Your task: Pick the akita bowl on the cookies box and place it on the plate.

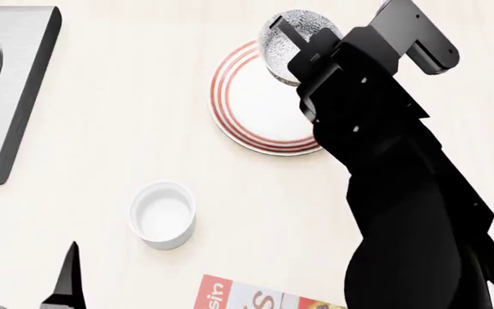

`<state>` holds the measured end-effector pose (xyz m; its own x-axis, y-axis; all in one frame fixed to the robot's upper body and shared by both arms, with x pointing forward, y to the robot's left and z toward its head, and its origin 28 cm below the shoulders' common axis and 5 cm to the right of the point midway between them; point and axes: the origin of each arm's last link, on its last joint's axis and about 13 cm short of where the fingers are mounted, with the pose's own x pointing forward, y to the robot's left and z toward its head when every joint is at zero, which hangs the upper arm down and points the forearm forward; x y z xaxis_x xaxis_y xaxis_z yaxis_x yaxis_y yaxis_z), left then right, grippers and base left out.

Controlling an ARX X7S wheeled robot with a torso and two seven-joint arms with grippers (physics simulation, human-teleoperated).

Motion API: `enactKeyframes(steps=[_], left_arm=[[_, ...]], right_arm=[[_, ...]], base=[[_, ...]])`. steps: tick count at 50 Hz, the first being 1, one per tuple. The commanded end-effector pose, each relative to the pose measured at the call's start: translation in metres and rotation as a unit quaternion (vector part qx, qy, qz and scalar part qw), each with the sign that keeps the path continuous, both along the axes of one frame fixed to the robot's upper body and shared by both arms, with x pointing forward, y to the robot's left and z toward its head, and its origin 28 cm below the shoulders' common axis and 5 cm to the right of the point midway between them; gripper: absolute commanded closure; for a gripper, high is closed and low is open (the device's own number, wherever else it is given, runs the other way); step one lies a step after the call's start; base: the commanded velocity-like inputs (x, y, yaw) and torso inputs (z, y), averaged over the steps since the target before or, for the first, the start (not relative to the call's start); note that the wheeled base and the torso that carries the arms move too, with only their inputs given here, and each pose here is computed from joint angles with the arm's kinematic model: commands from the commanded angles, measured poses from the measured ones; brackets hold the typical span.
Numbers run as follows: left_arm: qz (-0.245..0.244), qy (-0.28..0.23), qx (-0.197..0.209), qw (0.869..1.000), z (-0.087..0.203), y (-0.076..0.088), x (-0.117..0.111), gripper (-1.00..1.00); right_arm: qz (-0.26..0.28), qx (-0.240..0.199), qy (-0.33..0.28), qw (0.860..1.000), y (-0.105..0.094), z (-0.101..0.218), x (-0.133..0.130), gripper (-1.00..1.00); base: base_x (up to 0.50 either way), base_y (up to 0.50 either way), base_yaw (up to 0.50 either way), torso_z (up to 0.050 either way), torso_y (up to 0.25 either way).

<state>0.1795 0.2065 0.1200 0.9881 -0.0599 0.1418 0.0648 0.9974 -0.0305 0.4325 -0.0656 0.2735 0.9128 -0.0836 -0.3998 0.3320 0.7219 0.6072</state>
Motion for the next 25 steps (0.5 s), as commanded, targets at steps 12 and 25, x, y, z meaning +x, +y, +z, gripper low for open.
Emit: enactKeyframes(steps=[12,25], left_arm=[[-0.003,-0.017,-0.023,1.0,0.007,0.004,0.001,-1.0],[-0.002,-0.017,-0.023,1.0,0.009,0.004,0.0,-1.0]], right_arm=[[0.03,0.019,0.0,0.999,0.02,-0.006,-0.002,1.0],[0.026,0.021,0.006,0.999,0.021,-0.012,-0.002,1.0]], base=[[0.0,0.0,0.0,0.0,0.0],[0.0,0.0,0.0,0.0,0.0]])
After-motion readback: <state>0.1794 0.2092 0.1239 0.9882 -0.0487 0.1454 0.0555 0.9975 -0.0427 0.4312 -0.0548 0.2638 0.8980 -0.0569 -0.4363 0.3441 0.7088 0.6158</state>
